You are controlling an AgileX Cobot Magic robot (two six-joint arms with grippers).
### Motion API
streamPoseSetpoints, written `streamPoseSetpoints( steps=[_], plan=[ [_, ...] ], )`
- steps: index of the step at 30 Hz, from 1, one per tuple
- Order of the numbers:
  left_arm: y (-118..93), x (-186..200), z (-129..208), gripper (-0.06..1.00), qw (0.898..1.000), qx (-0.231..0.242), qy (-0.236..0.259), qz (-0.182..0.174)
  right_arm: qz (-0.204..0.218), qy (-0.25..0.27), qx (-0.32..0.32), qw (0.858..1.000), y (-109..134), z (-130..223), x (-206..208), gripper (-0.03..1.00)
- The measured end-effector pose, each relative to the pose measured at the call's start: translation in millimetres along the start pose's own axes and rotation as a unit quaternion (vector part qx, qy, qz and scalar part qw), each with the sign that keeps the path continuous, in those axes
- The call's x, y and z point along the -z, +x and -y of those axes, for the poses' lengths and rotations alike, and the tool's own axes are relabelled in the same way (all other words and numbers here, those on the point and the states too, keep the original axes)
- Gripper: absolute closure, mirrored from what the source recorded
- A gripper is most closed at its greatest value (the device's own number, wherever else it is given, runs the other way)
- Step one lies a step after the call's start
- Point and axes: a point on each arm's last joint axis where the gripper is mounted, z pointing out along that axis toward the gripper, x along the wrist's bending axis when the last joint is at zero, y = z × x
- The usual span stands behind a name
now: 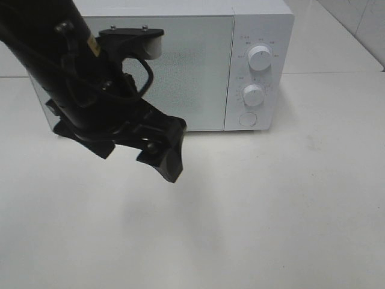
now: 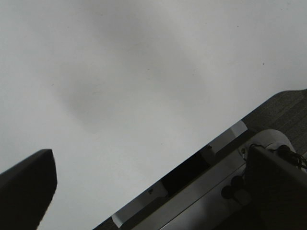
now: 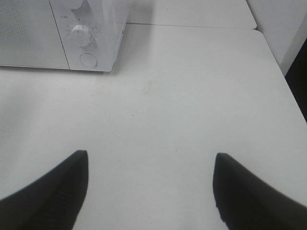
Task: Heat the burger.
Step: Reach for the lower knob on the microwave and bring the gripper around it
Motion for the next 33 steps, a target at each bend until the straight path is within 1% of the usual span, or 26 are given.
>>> streamPoseSetpoints(
  steps=[1,3,4,5,6,7,8,9,10,11,12,13,14,15,16,17,18,19,21,22,24,25,27,33],
  plan=[
    [0,0,0,-0.04,1.0,0.0,0.0,0.0,0.0,0.0,0.0,1.0,0,0,0,0.25],
    [12,18,4,-0.04,1.0,0.008,-0.008,-0.007,0.0,0.0,0.0,1.0,0,0,0,0.25],
    [12,18,4,-0.04,1.0,0.008,-0.008,-0.007,0.0,0.0,0.0,1.0,0,0,0,0.25],
    [18,25,5,-0.04,1.0,0.012,-0.013,-0.011,0.0,0.0,0.0,1.0,0,0,0,0.25],
    [29,39,7,-0.04,0.999,0.024,-0.023,-0.017,0.0,0.0,0.0,1.0,0,0,0,0.25],
    [29,39,7,-0.04,0.999,0.024,-0.023,-0.017,0.0,0.0,0.0,1.0,0,0,0,0.25],
    [36,46,9,-0.04,0.999,0.032,-0.029,-0.022,0.0,0.0,0.0,1.0,0,0,0,0.25],
    [52,60,12,-0.04,0.997,0.048,-0.044,-0.031,0.0,0.0,0.0,1.0,0,0,0,0.25],
    [52,60,12,-0.04,0.997,0.048,-0.044,-0.031,0.0,0.0,0.0,1.0,0,0,0,0.25],
    [59,65,13,-0.04,0.997,0.055,-0.048,-0.036,0.0,0.0,0.0,1.0,0,0,0,0.25],
    [77,78,19,-0.04,0.994,0.076,-0.059,-0.047,0.0,0.0,0.0,1.0,0,0,0,0.25],
    [77,78,19,-0.04,0.994,0.076,-0.059,-0.047,0.0,0.0,0.0,1.0,0,0,0,0.25],
    [84,83,21,-0.04,0.993,0.085,-0.062,-0.051,0.0,0.0,0.0,1.0,0,0,0,0.25],
    [84,83,21,-0.04,0.993,0.085,-0.062,-0.051,0.0,0.0,0.0,1.0,0,0,0,0.25],
    [101,94,29,-0.04,0.989,0.111,-0.071,-0.063,0.0,0.0,0.0,1.0,0,0,0,0.25],
    [109,98,35,-0.04,0.987,0.126,-0.071,-0.069,0.0,0.0,0.0,1.0,0,0,0,0.25],
    [122,104,47,-0.04,0.983,0.151,-0.07,-0.078,0.0,0.0,0.0,1.0,0,0,0,0.25],
    [122,104,47,-0.04,0.983,0.151,-0.07,-0.078,0.0,0.0,0.0,1.0,0,0,0,0.25],
    [134,110,67,-0.04,0.976,0.184,-0.076,-0.089,0.0,0.0,0.0,1.0,0,0,0,0.26],
    [134,110,67,-0.04,0.976,0.184,-0.076,-0.089,0.0,0.0,0.0,1.0,0,0,0,0.26],
    [137,119,83,-0.04,0.97,0.205,-0.09,-0.099,0.0,0.0,0.0,1.0,0,0,0,0.26],
    [137,119,83,-0.04,0.97,0.205,-0.09,-0.099,0.0,0.0,0.0,1.0,0,0,0,0.26],
    [133,125,96,-0.04,0.966,0.211,-0.102,-0.107,0.0,0.0,0.0,1.0,0,0,0,0.26],
    [124,129,116,-0.04,0.965,0.205,-0.111,-0.119,0.0,0.0,0.0,1.0,0,0,0,0.26]
  ],
)
